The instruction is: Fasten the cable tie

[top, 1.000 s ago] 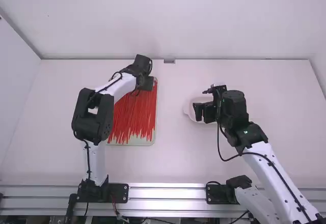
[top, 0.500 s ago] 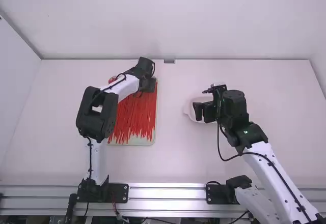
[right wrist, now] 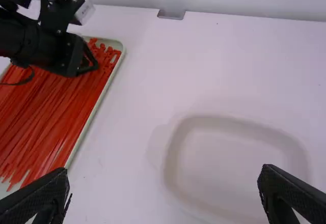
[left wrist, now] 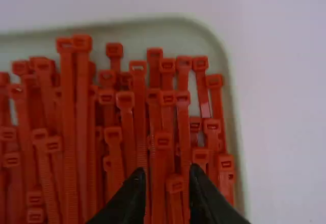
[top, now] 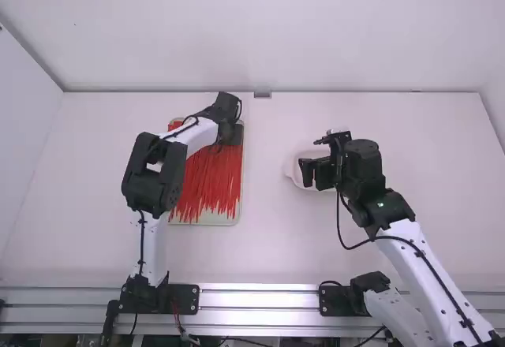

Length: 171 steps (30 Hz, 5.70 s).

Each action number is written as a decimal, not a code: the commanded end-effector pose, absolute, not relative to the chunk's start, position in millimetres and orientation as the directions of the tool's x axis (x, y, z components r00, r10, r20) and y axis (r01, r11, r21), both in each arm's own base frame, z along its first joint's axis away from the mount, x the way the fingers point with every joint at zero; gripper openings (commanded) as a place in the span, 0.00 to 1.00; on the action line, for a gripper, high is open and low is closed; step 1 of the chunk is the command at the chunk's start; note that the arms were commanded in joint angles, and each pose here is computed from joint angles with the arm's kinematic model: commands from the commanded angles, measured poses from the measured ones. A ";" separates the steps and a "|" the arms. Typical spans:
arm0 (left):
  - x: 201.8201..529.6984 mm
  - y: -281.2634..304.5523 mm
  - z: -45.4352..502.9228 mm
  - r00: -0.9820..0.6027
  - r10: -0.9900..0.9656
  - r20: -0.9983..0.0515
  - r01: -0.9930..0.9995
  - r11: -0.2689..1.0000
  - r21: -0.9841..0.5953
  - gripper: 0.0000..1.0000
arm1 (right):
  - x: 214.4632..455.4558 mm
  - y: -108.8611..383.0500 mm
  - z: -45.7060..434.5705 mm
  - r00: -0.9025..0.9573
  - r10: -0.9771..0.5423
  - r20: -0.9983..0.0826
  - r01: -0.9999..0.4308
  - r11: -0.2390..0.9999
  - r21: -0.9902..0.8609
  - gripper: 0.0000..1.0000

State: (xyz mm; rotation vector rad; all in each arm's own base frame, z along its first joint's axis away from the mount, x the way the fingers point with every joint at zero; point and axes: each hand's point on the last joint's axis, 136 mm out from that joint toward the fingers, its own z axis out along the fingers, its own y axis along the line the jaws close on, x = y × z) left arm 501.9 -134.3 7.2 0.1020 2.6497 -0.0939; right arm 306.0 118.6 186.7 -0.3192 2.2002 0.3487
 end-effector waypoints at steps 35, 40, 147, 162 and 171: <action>506.9 -145.4 5.3 -0.873 0.059 -0.484 0.099 0.993 -0.058 0.19 | 304.8 119.1 183.0 -0.602 -0.106 -0.791 -0.347 0.928 0.139 0.98; 507.3 -145.9 9.0 -0.870 0.057 -0.489 0.100 0.993 -0.061 0.11 | 305.2 119.3 183.6 -0.600 -0.106 -0.793 -0.347 0.927 0.139 0.98; 485.1 -71.0 77.8 -0.749 -0.133 -0.649 -0.045 0.988 -0.150 0.15 | 301.1 129.3 183.7 -0.595 -0.129 -0.794 -0.381 0.914 0.138 0.98; 489.5 -72.1 82.0 -0.733 -0.131 -0.668 -0.036 0.987 -0.154 0.12 | 301.8 127.5 183.7 -0.593 -0.131 -0.794 -0.380 0.916 0.132 0.98; 487.9 -79.5 81.6 -0.742 -0.083 -0.665 0.029 0.987 -0.156 0.57 | 301.8 127.6 183.7 -0.593 -0.131 -0.795 -0.380 0.915 0.133 0.98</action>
